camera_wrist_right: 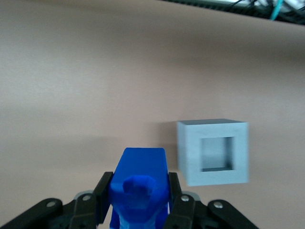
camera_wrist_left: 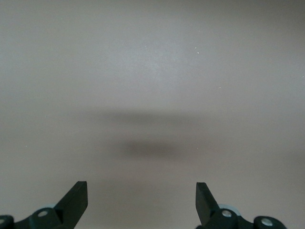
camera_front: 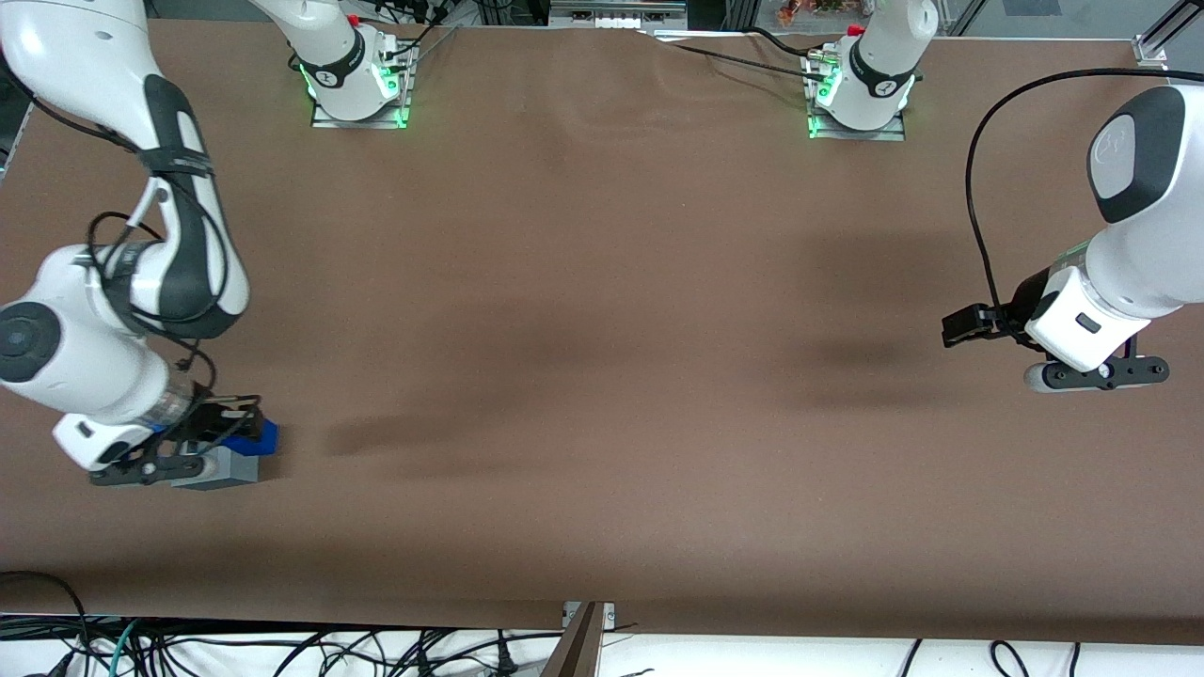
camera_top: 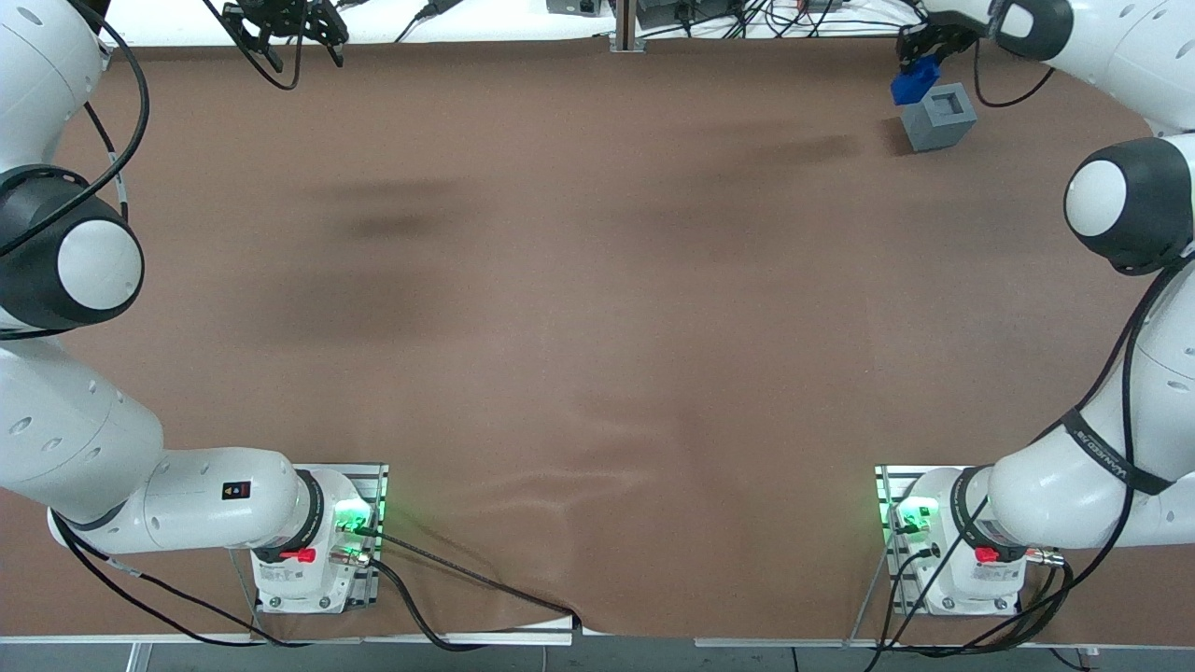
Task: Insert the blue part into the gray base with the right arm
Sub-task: 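Lower the blue block into the hole of the gray base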
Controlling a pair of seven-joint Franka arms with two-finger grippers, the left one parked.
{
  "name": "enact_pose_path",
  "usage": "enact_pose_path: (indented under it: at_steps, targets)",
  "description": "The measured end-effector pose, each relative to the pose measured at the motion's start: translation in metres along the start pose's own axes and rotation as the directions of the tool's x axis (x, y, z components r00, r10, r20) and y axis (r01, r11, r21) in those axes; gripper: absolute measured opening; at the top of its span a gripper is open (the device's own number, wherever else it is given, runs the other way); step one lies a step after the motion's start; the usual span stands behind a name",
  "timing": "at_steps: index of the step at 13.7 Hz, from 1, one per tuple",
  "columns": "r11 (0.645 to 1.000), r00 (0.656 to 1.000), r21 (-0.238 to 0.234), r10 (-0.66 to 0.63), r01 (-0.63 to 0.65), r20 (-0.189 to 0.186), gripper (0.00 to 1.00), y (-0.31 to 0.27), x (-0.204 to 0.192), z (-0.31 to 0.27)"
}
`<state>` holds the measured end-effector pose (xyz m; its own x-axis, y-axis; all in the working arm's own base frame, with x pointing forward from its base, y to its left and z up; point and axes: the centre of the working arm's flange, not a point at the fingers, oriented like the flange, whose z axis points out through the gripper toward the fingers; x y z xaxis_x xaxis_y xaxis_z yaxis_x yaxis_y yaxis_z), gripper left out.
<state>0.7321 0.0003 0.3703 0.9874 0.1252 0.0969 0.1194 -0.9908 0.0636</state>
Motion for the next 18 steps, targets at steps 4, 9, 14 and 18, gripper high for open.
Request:
enact_pose_path:
  at_steps: [4,9,14,18]
  targets:
    - [0.999,0.999,-0.006,-0.049,0.049,0.009,0.50,0.046,-0.005,0.021]
    - [0.995,0.995,0.011,-0.095,0.095,0.005,0.50,0.081,-0.011,0.055]
    - [0.992,0.992,0.015,-0.125,0.125,-0.014,0.50,0.092,-0.012,0.056]
    - [0.991,0.991,0.019,-0.128,0.129,-0.029,0.50,0.098,-0.012,0.058]
